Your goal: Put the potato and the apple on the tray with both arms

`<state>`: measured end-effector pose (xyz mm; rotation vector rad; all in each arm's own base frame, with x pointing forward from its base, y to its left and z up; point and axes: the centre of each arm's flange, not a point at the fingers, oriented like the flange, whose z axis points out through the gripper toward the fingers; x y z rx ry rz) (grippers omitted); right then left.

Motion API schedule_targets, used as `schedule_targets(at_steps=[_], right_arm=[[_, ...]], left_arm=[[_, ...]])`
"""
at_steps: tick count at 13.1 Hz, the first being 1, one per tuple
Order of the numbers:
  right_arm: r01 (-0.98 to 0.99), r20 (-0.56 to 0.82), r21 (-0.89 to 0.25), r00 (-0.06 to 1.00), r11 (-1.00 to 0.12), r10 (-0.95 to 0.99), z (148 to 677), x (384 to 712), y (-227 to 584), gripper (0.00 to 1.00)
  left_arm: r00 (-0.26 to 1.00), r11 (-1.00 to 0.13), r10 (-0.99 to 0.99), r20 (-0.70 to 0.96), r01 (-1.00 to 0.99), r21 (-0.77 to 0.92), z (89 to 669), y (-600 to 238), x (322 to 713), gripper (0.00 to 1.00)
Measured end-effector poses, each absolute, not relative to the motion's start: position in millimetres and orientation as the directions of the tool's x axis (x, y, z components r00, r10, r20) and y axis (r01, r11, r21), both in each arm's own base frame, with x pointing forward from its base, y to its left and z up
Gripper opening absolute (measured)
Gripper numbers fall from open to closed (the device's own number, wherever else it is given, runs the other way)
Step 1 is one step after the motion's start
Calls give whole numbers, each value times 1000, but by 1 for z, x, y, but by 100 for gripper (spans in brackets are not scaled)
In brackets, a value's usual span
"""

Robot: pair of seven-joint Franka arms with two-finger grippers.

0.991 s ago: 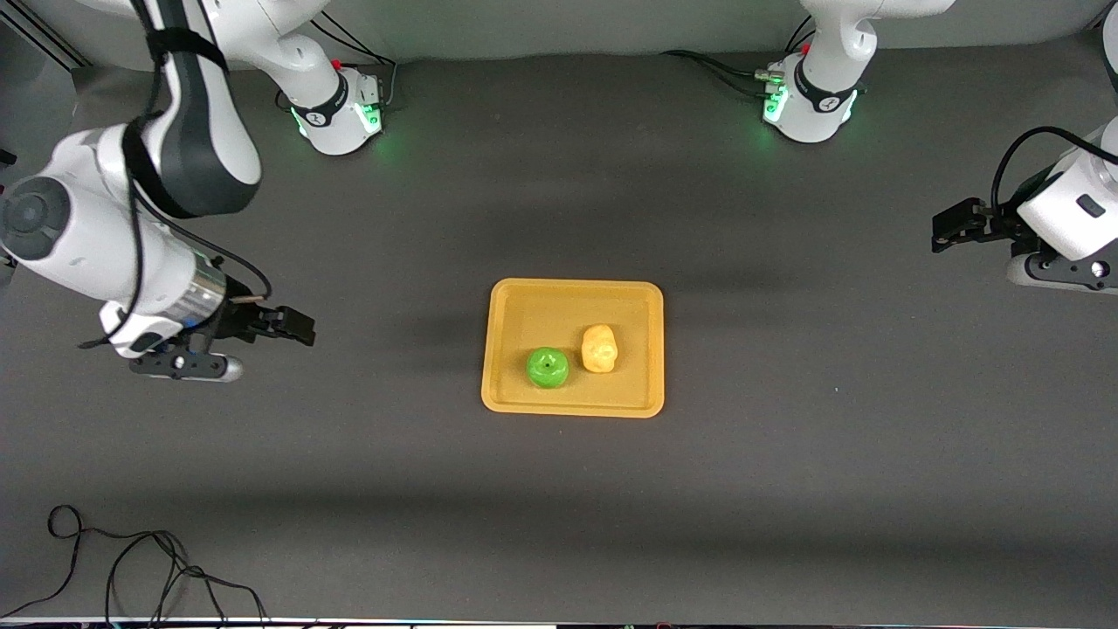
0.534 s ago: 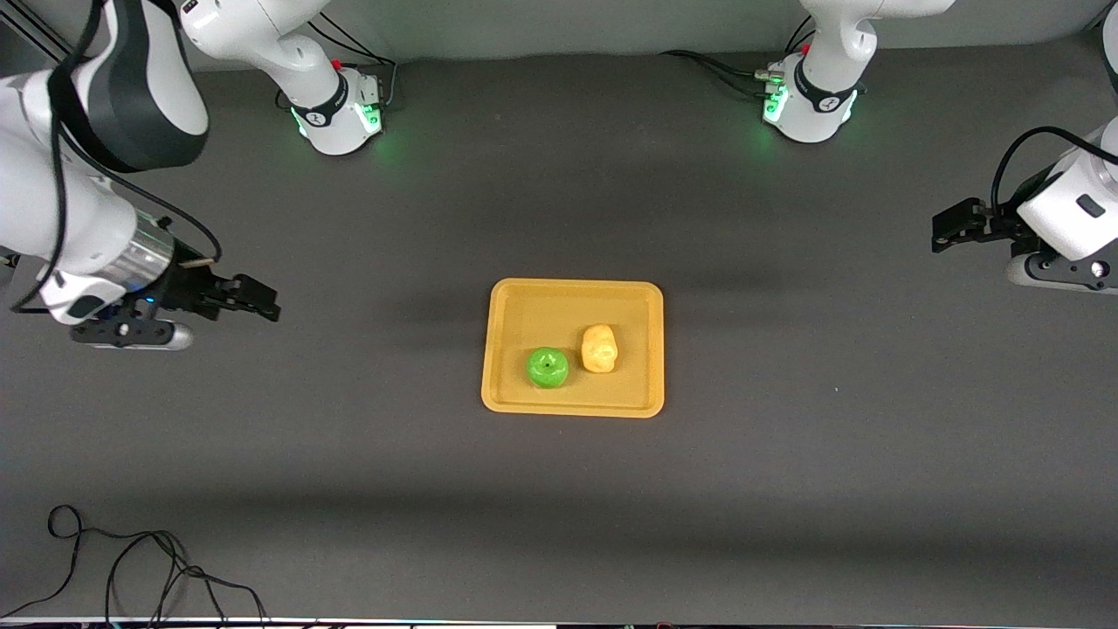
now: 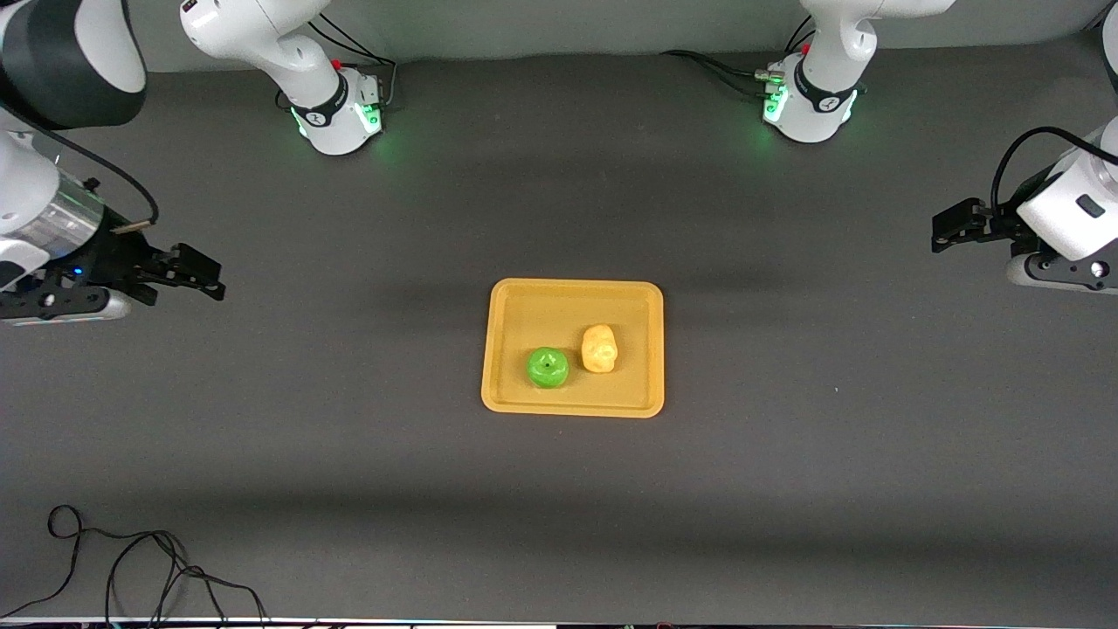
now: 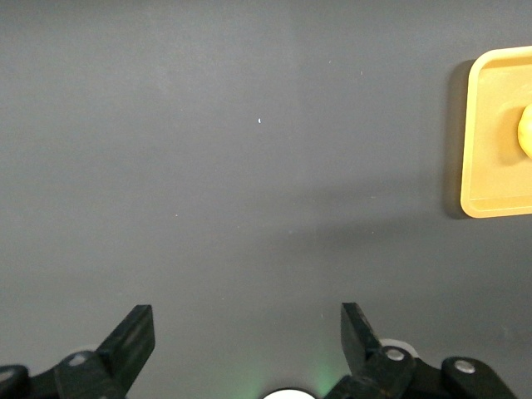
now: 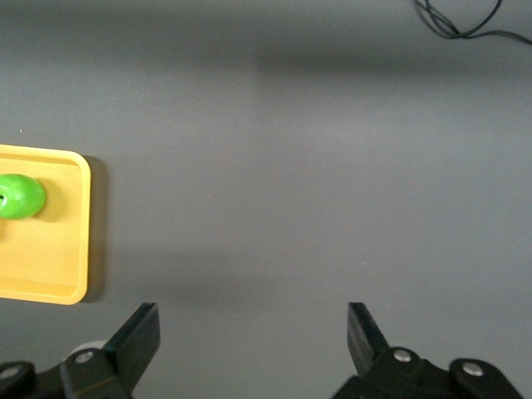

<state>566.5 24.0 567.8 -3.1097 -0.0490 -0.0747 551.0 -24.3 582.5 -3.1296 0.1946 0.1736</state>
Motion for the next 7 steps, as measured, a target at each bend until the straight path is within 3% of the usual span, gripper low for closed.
schedule_targets(at_steps=[7], right_arm=[[16,45,-28,999,-999,15,573,567,4,100]], left_arm=[[986,-992,-123,-111,-124,6,582,-24,551,100]])
